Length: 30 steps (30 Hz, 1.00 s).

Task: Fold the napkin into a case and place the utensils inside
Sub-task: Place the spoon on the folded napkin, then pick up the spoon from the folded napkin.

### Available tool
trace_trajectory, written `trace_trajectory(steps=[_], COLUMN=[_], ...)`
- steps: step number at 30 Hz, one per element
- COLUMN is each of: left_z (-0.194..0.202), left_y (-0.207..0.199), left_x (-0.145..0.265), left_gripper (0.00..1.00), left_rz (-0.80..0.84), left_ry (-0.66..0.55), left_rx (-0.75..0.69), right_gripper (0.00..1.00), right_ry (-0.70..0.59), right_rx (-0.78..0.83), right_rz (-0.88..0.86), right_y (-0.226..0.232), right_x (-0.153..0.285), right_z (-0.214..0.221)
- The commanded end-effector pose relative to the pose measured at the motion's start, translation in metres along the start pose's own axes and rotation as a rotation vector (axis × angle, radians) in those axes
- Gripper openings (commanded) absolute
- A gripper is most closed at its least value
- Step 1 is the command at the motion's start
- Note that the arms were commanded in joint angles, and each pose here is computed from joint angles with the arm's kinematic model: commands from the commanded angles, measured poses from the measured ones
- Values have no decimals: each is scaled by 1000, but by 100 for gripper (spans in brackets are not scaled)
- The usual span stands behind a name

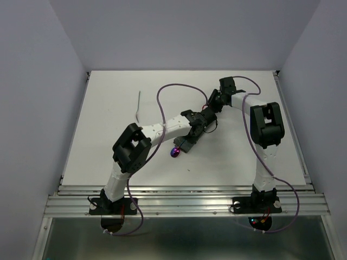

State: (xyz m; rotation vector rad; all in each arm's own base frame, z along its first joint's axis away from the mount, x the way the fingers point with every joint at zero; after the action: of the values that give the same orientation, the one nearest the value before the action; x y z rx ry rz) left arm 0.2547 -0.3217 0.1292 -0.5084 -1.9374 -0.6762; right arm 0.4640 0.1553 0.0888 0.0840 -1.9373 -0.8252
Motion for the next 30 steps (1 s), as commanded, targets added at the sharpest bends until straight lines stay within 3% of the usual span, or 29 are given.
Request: trace_trajectory(steps=[1, 19, 27, 30], left_z=[-8, 15, 19, 15], left_y=[2, 7, 5, 10], left_x=[16, -29, -41, -32], left_gripper=[31, 34, 18, 4], left_rz=[30, -24, 19, 4], left_ry=[-60, 4, 24, 12], left_rx=[54, 72, 67, 66], right_gripper=[33, 33, 33, 33], right_ry=[-23, -15, -18, -19], right_rx=[13, 13, 13, 15], right_rz=[-2, -12, -9, -10], right_y=[2, 3, 3, 3], right_x=[14, 12, 13, 14], right_z=[-3, -3, -3, -3])
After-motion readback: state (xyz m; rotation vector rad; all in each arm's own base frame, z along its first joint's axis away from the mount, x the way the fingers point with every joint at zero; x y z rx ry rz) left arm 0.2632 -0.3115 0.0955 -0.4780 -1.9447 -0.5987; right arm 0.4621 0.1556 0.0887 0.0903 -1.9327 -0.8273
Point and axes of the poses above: each gripper's point midway between its finger pads, its own x axis back along the fingers, its own y axis along the line the jaws close on, z = x × y, the point moved 7 cm from there along x, back along the fingers, and after that the axes turned 3 degrees about -x, right-handed, at the moved point
